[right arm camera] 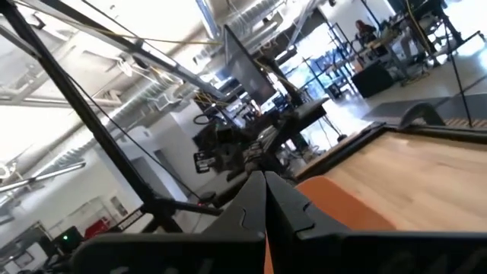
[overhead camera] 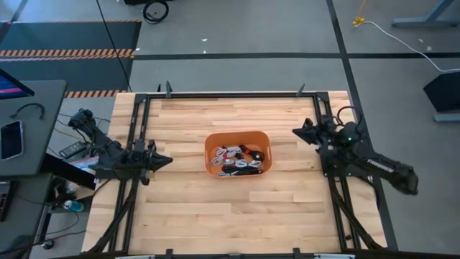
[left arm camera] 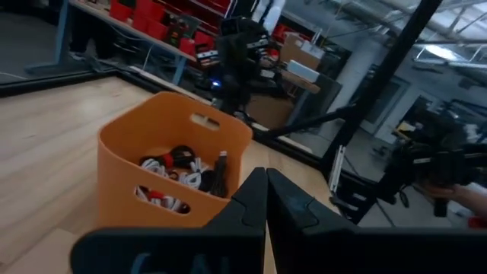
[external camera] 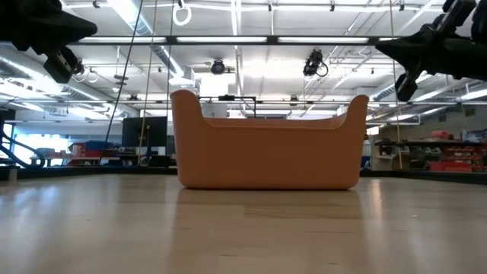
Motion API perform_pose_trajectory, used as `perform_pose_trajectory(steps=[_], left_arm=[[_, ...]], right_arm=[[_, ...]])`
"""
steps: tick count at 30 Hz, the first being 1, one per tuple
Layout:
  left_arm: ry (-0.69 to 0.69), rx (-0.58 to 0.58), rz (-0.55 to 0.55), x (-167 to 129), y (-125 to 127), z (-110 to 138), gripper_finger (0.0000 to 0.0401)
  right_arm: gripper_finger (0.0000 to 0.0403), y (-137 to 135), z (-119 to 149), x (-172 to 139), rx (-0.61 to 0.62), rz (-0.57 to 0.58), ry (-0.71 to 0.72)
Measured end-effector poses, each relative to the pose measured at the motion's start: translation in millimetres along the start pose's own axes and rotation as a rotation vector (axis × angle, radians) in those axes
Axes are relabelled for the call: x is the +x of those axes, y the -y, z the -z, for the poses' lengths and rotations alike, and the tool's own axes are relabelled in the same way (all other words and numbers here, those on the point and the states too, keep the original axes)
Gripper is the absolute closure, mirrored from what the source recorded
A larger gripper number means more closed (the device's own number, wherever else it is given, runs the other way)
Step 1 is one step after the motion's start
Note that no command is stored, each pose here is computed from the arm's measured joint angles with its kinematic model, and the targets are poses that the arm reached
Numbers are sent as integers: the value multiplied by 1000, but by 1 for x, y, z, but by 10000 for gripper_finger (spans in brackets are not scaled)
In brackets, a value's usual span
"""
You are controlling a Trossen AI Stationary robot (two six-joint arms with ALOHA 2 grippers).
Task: Pick and place USB-C Cables
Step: Return to Home Position
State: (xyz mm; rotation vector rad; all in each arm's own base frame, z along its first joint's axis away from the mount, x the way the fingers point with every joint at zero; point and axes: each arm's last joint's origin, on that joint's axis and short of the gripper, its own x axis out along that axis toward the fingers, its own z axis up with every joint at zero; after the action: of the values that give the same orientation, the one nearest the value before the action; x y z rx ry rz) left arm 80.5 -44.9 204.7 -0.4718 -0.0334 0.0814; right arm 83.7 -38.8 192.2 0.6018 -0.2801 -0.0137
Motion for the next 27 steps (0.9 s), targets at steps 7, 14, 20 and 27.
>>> perform_pose_trajectory(steps=[7,14,20,27], left_arm=[[-14,17,-9,0,-1,2,395],[-32,44,-27,0,-3,5,394],[-32,44,-27,0,-3,5,394],[-40,173,-27,0,-3,5,394]], right_arm=[[403,-13,19,10,14,32,-32],[403,-24,45,19,21,111,-153],[403,-32,53,22,-20,62,-195],[403,-32,63,23,-36,62,-291]])
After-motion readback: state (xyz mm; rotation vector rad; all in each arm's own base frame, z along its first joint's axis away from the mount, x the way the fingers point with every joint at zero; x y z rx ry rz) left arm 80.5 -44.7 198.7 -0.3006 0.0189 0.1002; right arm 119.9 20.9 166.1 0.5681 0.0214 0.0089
